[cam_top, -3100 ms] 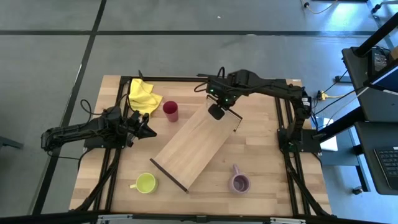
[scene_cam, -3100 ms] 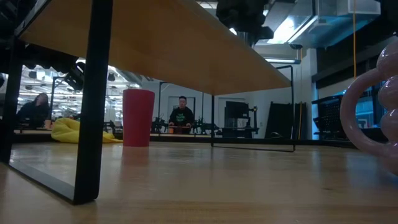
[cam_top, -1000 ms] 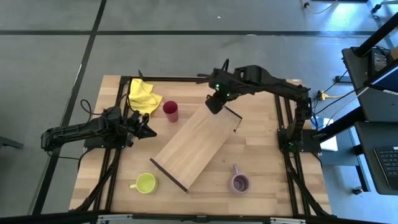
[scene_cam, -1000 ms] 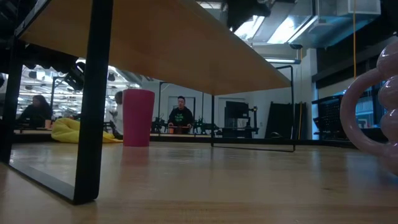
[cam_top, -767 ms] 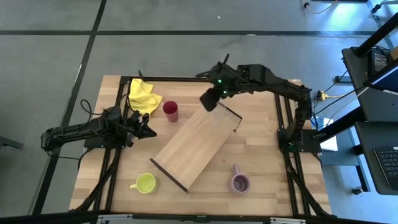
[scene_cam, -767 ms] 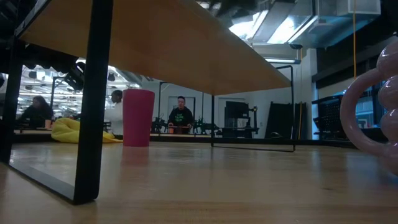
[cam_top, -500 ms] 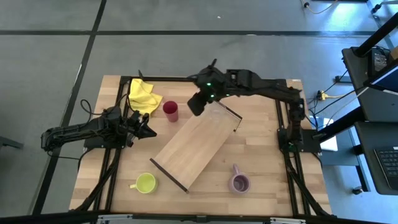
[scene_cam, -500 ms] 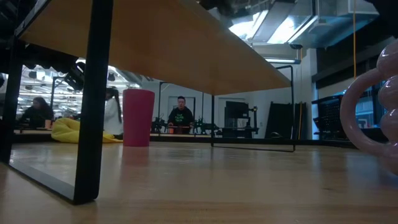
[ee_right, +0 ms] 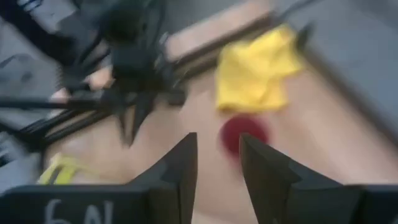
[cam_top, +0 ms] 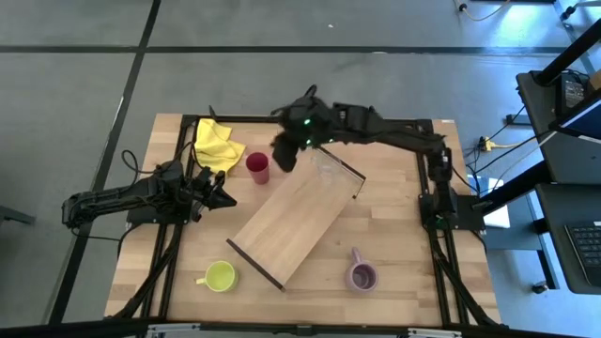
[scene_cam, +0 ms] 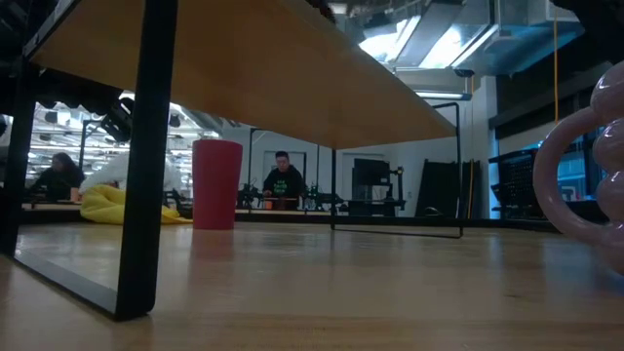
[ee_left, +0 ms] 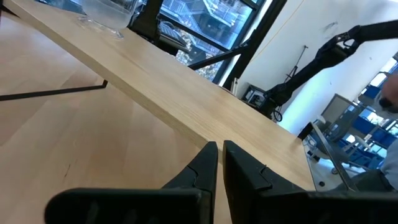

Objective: Stack small to large cups/mugs on shelf
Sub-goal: Put the yellow mug on the shelf

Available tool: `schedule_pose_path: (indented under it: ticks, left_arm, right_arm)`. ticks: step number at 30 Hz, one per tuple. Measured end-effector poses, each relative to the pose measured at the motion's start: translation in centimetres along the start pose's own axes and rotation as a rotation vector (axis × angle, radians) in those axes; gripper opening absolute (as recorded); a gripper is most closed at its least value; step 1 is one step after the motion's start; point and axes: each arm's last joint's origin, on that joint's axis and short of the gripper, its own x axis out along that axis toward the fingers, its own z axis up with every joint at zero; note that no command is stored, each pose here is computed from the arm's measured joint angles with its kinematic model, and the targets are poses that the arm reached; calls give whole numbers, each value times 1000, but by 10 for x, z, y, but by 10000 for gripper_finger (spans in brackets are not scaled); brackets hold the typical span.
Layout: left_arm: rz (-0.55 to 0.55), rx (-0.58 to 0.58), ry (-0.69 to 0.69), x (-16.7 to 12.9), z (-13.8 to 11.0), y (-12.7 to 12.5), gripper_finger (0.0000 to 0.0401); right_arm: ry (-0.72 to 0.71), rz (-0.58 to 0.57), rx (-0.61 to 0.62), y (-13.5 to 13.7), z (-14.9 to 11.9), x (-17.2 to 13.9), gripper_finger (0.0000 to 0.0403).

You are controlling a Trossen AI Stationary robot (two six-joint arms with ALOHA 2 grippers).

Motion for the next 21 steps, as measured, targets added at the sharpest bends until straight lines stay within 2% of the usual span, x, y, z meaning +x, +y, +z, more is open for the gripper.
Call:
schedule_pose_path:
  ticks: [5,9,18,21]
  left_arm:
    - [-1,0,0,0,0,0,19]
    - [16,0,-9,0,0,0,19]
    - [270,23,-195,-2,9,6,19]
    - [376,21,-255,-3,11,8,19]
  right_arm:
    - [-201,-164,-106,0,26,-47,120]
    - [-242,-215,-98,-6,30,-73,120]
    - [-248,-354,-60,-11,26,-123,120]
    - [-261,-364,-32,-10,25,-135,120]
